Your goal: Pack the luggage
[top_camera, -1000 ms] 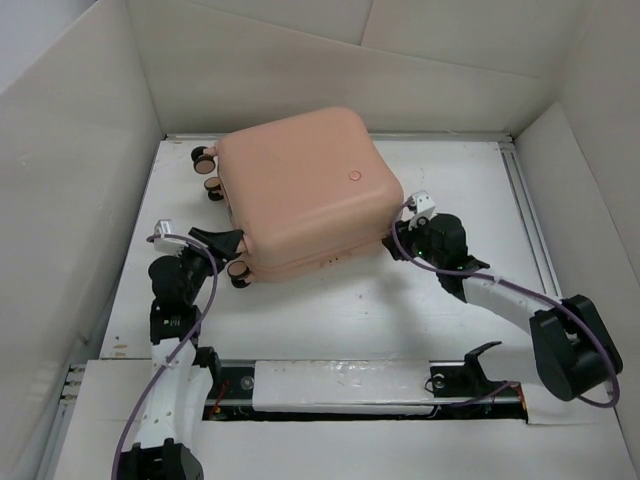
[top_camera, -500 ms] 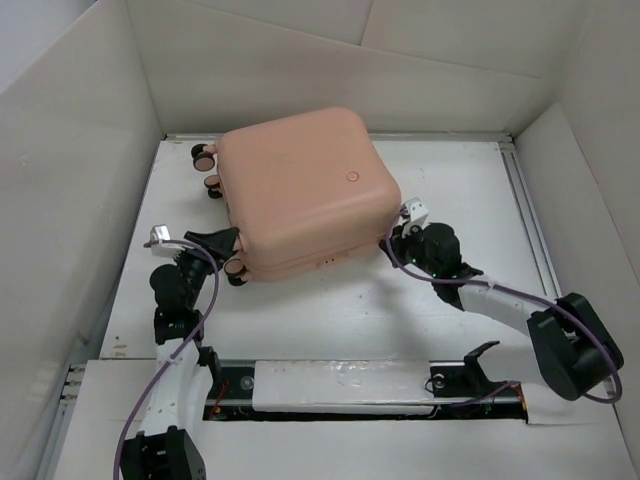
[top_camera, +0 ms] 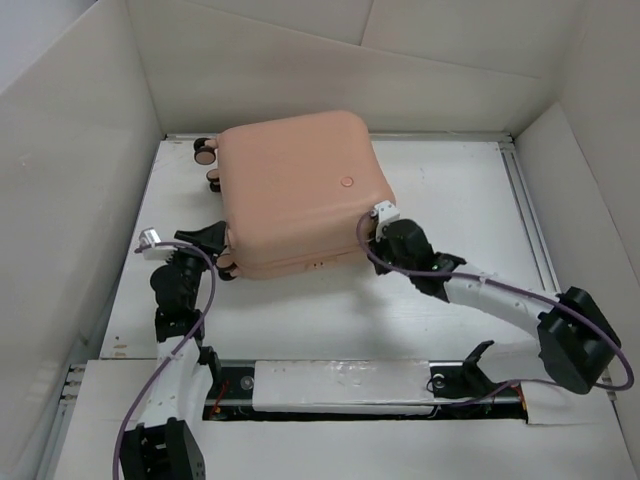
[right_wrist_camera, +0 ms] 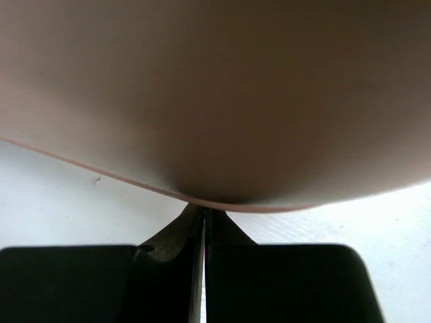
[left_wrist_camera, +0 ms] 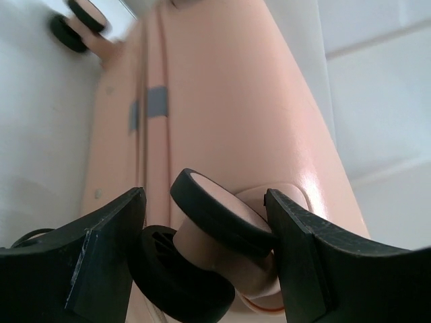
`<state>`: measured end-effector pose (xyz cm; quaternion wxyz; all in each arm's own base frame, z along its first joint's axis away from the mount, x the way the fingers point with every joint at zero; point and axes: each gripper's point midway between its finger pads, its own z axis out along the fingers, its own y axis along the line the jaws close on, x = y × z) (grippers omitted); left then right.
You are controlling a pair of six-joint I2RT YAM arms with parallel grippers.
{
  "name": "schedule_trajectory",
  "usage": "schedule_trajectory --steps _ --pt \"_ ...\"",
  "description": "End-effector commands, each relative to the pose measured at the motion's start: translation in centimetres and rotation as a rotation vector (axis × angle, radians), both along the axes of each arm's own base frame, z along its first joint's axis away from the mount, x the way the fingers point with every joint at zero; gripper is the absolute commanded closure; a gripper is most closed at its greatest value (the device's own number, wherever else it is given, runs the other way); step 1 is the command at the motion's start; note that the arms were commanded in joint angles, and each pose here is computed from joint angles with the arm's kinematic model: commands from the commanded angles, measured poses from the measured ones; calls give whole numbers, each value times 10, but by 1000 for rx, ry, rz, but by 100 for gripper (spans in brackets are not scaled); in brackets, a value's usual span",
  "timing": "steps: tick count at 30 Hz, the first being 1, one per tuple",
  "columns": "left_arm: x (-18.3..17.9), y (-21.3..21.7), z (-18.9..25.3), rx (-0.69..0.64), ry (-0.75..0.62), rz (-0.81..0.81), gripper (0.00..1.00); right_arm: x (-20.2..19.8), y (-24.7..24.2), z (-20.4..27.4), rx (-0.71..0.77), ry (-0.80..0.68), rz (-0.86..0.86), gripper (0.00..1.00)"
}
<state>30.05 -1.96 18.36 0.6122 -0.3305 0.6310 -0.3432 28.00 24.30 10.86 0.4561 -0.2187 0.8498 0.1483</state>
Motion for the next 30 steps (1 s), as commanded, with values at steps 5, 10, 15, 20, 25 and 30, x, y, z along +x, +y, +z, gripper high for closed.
schedule_trajectory --steps 5,10,15,20,25,30 --pt "-21 -55 -24 9 60 -296 100 52 2 139 386 -200 125 100" --pt "-24 -60 -24 4 42 -325 100 -42 68 91 592 -82 231 100" --pt "-25 -62 -28 1 47 -340 100 -63 114 110 765 -89 352 100" --pt "-28 -64 -27 14 32 -353 100 -5 86 135 562 -160 134 100" --pt "-32 -70 -27 -13 31 -389 100 -29 123 158 578 -143 251 100" --pt "-36 -77 -18 -14 4 -436 100 -89 235 99 564 1 432 100"
